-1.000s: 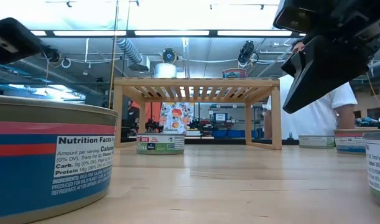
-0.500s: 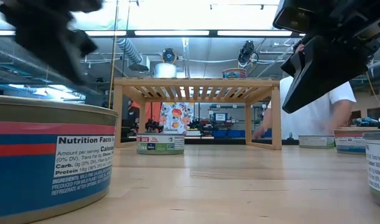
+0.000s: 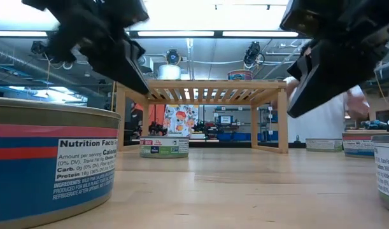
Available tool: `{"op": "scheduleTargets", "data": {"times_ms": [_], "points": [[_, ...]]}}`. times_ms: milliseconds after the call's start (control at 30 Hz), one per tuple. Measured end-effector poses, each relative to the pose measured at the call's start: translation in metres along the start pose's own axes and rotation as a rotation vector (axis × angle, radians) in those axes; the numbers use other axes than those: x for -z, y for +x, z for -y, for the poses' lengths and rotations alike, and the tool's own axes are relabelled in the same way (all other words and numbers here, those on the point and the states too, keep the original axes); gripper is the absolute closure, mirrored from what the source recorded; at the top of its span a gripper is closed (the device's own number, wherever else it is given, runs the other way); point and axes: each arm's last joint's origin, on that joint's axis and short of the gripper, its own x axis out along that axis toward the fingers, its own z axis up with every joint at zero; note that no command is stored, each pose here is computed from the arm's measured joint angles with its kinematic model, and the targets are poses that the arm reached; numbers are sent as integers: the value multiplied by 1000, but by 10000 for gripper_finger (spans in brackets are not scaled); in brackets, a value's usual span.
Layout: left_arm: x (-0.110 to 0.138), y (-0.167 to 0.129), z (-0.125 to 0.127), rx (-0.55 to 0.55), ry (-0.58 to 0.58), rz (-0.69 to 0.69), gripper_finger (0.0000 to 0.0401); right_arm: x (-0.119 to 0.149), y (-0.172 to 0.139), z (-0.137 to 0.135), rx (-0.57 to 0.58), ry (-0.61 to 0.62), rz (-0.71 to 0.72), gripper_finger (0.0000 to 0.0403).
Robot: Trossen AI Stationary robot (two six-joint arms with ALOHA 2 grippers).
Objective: Stack canned seafood by type on shelf
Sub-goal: Stack the green tuna can on top of the other green tuna can on the shelf
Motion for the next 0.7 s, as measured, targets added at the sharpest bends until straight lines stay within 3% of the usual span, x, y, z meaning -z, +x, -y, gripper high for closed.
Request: {"op": "scheduleTargets", "data": {"times_ms": [133,300,500,700], "points": [[4,21,-6,-79,-16,-33,392,6,3,2,1,4,1,390],[10,42,-12,-87,-11,-82,396,7,3,2,-1,3,4,390],[17,58,-5,3,-6,-119,397,7,4,3,0,1,7,392],[8,59,5,101,4,-111,397,6,4,2,-1,1,9,389]]}}
